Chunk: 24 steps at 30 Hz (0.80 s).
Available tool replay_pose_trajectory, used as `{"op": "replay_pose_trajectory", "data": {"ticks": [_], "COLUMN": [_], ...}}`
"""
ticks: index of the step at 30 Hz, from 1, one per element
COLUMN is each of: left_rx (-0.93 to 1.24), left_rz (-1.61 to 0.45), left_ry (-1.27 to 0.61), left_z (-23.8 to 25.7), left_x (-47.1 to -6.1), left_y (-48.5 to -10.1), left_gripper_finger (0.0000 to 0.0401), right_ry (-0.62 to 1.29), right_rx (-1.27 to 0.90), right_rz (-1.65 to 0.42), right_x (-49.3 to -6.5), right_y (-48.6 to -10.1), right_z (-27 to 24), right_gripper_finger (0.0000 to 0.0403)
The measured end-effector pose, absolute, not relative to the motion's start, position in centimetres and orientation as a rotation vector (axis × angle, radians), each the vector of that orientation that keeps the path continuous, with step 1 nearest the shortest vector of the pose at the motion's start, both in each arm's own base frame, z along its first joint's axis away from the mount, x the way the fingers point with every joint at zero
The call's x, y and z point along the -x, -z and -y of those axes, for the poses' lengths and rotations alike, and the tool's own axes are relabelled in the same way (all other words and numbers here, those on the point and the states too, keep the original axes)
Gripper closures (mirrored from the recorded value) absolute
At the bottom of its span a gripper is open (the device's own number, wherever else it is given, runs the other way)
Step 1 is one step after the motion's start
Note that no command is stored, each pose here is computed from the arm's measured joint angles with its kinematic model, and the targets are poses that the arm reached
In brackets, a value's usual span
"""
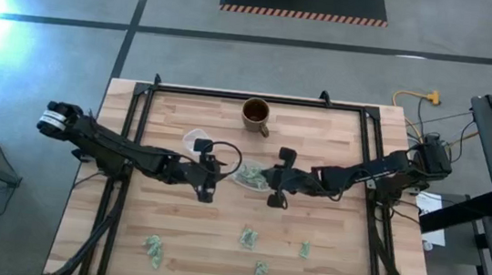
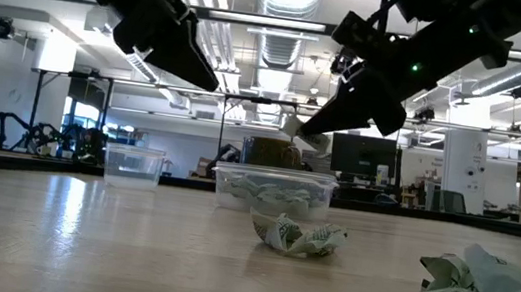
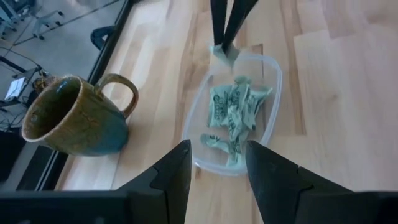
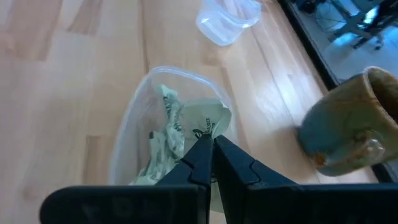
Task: Pick and place Stevia / Truvia into bins
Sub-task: Put the green stevia packet into the transparent container
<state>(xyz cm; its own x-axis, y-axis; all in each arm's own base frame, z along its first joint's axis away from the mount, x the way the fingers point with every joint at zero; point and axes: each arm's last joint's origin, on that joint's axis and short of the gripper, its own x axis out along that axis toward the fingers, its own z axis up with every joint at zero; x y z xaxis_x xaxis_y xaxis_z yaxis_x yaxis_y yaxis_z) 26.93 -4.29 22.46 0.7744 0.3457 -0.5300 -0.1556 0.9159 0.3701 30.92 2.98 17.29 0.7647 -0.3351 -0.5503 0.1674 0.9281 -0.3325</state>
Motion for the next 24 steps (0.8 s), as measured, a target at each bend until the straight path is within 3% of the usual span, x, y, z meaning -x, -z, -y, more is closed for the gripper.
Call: {"op": "replay_pose_trajectory", "data": {"ticks": [5, 16, 24], "left_rx": [-0.317, -0.317, -0.323], "left_rz": [-0.632, -0.631, -0.648], "left_ry": [-0.276, -0.276, -0.274], "left_z": [4.3, 4.3, 4.3], "left_x": [-26.9, -26.9, -26.8], "left_y": [-22.4, -22.4, -22.3], "left_gripper_finger": [0.0265, 0.0265, 0.0265], "right_ry": [0.232, 0.239, 0.023], "right_rx": [0.252, 0.251, 0.245], "right_rz": [-0.65, -0.653, -0.8], "right_x": [-31.0, -30.9, -29.3], "right_y": [-17.2, -17.3, -16.9], "right_z": [-2.9, -3.0, -5.1], "right_gripper_finger": [0.0378, 0.027, 0.0258]}}
